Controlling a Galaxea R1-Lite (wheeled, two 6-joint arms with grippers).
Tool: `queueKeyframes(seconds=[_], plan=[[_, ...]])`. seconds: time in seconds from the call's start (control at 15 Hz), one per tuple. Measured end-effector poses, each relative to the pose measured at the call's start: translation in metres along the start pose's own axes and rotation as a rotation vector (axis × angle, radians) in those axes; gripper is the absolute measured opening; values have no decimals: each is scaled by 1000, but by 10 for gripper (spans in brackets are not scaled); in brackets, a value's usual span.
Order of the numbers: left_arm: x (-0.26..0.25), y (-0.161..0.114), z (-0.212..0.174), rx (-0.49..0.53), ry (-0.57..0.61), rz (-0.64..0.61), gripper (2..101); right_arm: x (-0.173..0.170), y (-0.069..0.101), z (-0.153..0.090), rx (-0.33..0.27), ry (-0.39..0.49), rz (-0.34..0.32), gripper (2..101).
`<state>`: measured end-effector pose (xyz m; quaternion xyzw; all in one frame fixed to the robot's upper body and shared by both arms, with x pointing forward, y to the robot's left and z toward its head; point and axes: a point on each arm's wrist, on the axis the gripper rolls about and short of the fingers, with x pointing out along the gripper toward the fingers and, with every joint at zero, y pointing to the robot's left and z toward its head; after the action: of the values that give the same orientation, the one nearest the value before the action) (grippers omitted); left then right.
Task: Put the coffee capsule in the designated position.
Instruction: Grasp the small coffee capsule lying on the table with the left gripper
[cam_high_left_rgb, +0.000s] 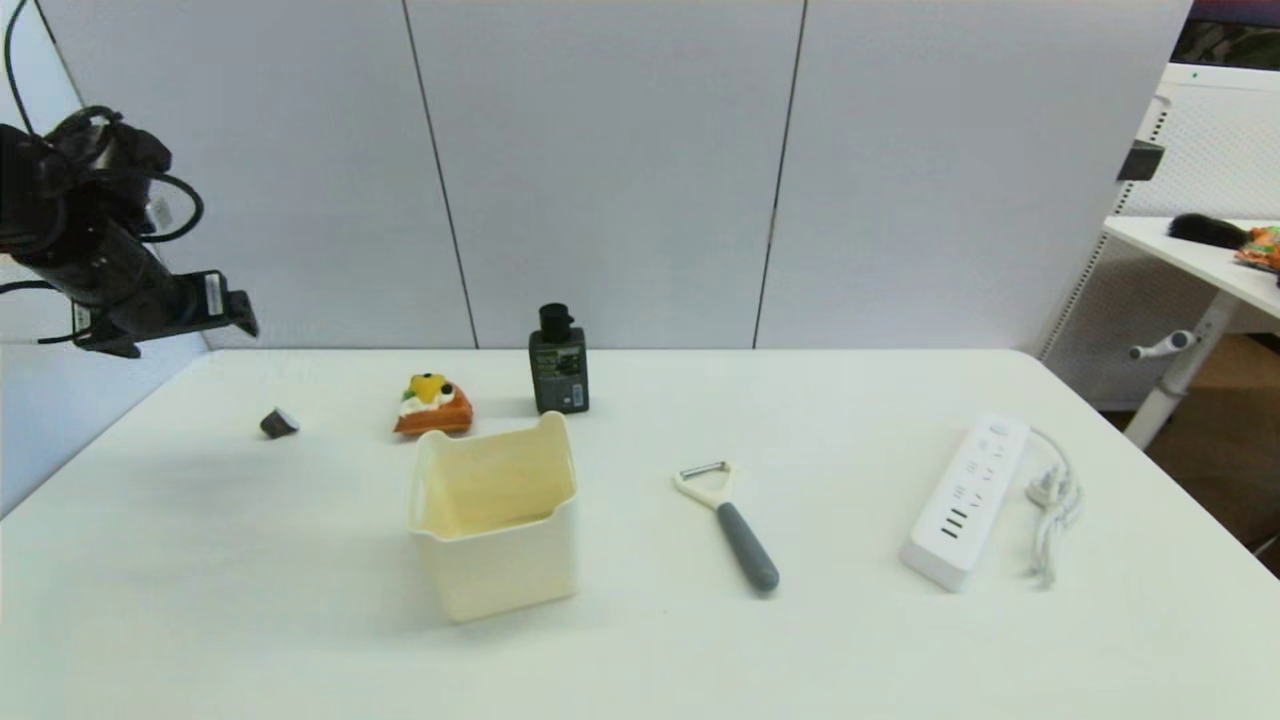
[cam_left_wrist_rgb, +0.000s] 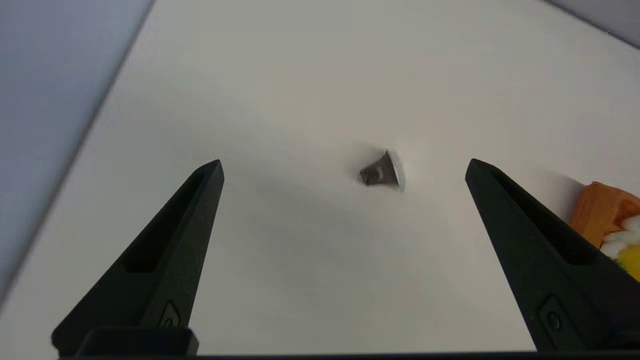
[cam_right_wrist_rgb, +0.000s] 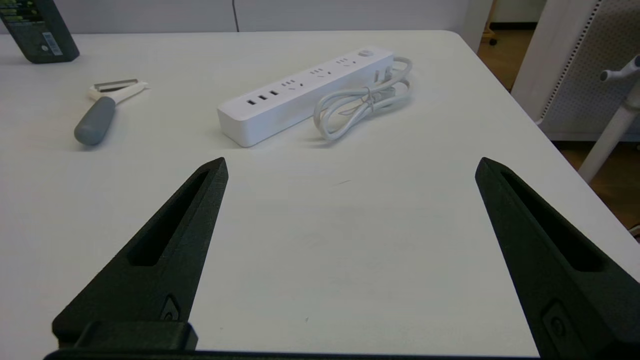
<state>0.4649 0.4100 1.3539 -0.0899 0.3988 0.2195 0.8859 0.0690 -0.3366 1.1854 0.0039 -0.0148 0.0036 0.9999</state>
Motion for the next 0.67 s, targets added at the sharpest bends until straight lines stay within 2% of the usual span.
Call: queueKeyframes(seconds=[0.2, 0.33, 0.67], plan=[[9, -13, -12, -125, 81, 11, 979, 0, 0, 0, 0, 0, 0, 980], [17, -21, -19, -164, 124, 11, 979, 0, 0, 0, 0, 0, 0, 980], [43, -35, -26, -166, 157, -9, 979, 0, 0, 0, 0, 0, 0, 980]])
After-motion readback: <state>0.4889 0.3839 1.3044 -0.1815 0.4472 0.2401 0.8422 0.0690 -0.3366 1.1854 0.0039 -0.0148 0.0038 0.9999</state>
